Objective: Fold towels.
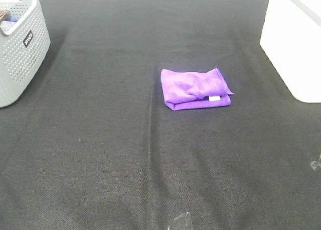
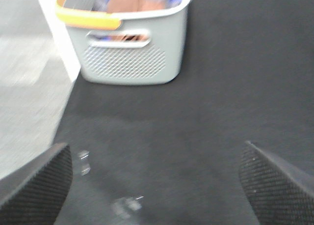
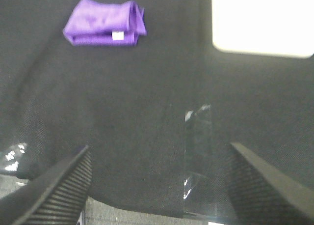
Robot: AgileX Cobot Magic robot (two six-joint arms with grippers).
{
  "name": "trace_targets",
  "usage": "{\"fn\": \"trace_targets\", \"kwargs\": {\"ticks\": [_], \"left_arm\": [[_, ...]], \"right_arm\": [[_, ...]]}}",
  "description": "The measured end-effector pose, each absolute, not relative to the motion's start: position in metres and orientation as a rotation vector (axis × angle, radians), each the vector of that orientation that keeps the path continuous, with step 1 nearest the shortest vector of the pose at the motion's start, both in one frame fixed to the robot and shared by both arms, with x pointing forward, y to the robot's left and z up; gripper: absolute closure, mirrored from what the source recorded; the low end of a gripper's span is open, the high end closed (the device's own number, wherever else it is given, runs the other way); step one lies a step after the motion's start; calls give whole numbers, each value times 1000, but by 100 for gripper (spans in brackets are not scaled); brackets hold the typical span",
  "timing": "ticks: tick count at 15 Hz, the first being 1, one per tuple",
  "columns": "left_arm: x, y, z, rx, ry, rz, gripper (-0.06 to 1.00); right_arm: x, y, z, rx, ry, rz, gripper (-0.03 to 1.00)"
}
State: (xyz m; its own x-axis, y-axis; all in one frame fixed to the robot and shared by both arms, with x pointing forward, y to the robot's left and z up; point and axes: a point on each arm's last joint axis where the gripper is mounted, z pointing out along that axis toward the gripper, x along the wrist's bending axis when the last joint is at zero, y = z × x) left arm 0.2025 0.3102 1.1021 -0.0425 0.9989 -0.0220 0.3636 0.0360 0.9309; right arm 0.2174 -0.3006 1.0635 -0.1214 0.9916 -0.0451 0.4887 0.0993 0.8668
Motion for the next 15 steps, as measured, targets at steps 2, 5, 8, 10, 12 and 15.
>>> {"fn": "trace_targets", "kwargs": {"ticks": [2, 5, 8, 10, 12, 15], "left_arm": [[203, 302, 1090, 1488, 1492, 915, 9], [225, 294, 1061, 1560, 1471, 817, 9], [229, 294, 1055, 1574, 1469, 821, 9], [230, 294, 1055, 1572, 1464, 826, 9], [230, 294, 1055, 1572, 1464, 826, 9], [230, 294, 1055, 1563, 1481, 841, 9]], "right_arm": [[230, -299, 1047, 1475, 1716, 925, 24], [235, -299, 1037, 1486, 1731, 912, 24], [236, -299, 1036, 1485, 1729, 913, 24], [236, -299, 1036, 1485, 1730, 912, 24], [236, -299, 1036, 1485, 1730, 912, 24], [236, -299, 1036, 1487, 1730, 912, 24]]}}
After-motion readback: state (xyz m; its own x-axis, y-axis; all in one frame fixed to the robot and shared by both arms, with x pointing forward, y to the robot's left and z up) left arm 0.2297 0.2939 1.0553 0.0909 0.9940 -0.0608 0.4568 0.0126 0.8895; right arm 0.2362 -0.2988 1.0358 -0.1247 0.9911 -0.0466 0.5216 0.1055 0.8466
